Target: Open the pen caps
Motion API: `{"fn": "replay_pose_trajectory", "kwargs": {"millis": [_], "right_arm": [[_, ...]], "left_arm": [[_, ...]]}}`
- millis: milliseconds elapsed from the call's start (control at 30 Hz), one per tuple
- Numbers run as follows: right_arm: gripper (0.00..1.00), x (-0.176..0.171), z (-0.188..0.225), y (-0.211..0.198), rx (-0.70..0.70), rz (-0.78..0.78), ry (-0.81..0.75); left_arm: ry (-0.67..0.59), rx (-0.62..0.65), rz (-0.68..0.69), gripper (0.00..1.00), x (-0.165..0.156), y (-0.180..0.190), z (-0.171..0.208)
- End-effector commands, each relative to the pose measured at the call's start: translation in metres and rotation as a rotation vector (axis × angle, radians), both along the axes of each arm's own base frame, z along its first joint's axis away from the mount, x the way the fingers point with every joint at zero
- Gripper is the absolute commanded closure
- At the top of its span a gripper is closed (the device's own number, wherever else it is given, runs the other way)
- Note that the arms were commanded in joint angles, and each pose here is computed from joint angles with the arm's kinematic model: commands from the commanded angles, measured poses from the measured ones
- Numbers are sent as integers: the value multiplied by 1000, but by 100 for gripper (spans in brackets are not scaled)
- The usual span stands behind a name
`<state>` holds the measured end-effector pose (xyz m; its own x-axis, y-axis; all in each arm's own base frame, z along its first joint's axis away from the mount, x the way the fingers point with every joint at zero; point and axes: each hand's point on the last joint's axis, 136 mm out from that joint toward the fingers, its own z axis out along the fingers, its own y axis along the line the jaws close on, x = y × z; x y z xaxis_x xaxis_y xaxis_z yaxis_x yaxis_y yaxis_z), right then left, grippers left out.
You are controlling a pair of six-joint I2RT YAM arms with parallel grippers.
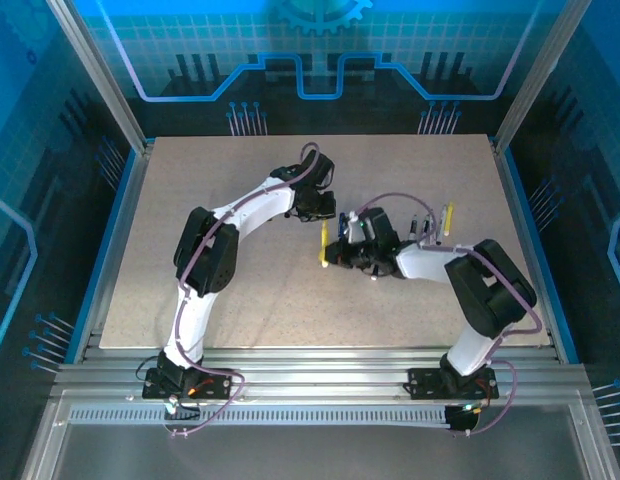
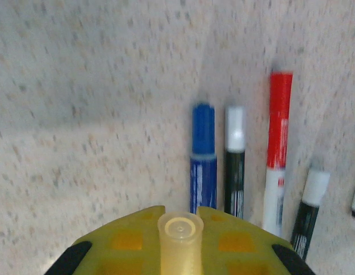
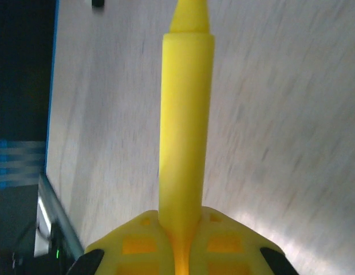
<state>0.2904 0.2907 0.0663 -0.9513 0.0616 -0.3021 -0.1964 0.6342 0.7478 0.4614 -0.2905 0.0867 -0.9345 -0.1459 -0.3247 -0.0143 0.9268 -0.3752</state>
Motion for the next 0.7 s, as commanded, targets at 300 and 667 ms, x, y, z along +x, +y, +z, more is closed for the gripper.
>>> {"fn": "replay_pose_trajectory", "kwargs": {"millis": [300,667], "right_arm": [[100,-46,13,-50,-245,-48,-8],[100,45,16,-179,-654,-343,-63]], "left_arm": [[-92,74,35,100,39,14,11],[-46,374,32,100,33,64,-27]]}}
